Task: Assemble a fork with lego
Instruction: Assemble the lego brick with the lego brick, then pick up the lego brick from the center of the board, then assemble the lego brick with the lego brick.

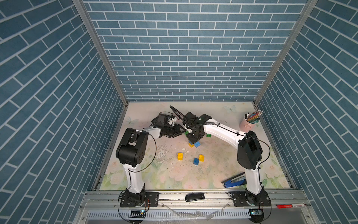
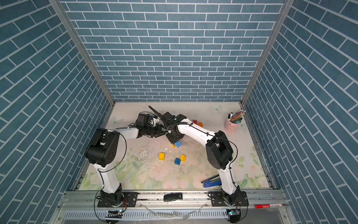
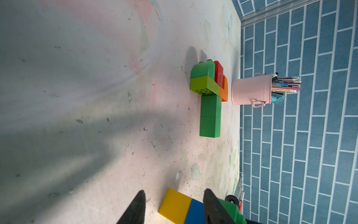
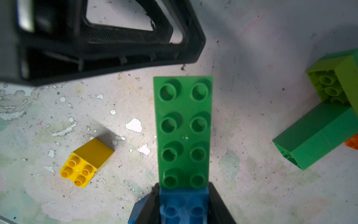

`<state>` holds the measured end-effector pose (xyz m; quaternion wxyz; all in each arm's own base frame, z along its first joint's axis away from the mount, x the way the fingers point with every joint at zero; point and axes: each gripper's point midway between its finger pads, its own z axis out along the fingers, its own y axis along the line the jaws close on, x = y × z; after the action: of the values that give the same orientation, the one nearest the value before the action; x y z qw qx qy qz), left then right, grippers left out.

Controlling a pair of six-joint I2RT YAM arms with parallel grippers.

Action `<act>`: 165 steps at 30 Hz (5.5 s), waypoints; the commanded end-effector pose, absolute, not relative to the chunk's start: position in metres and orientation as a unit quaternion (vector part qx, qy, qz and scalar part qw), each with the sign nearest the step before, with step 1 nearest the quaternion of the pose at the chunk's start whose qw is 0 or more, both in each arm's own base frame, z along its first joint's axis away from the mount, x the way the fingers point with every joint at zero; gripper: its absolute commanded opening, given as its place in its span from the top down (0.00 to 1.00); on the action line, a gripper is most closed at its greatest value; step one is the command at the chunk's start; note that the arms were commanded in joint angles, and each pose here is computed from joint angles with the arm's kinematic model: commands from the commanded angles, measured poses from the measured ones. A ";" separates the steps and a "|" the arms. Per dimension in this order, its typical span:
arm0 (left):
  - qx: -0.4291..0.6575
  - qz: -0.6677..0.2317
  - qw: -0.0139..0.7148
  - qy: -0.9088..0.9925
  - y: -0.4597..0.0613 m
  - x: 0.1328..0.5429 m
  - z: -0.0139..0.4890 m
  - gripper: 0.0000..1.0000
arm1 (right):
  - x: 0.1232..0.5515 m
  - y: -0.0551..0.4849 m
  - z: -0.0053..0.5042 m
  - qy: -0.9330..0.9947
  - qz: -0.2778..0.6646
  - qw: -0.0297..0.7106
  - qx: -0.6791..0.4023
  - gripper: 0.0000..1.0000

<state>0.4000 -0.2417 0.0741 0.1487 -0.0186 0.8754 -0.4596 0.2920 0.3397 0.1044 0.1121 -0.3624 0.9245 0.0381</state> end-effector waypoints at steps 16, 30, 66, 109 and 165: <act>-0.007 -0.466 0.146 0.873 -0.247 0.401 0.073 0.51 | 0.272 0.317 0.071 0.927 -0.031 0.029 -0.373 1.00; -0.006 -0.466 0.146 0.872 -0.247 0.401 0.074 0.51 | 0.266 0.327 0.065 0.930 -0.005 0.036 -0.367 1.00; -0.043 -0.433 0.176 0.883 -0.224 0.411 0.077 0.47 | 0.238 0.290 0.157 0.841 0.223 0.382 -0.313 0.16; -0.178 -0.369 0.265 0.873 -0.110 0.386 0.094 0.50 | 0.200 0.413 0.062 0.726 0.189 0.201 -0.630 0.33; 0.034 -0.359 0.292 0.886 -0.229 0.314 0.104 0.49 | 0.271 0.327 0.186 0.891 0.196 0.239 -0.333 1.00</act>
<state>0.3130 -0.2257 0.1082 0.2846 0.0322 0.8875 -0.3610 0.2778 0.3218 0.1913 0.2830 -0.3247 0.8865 0.1691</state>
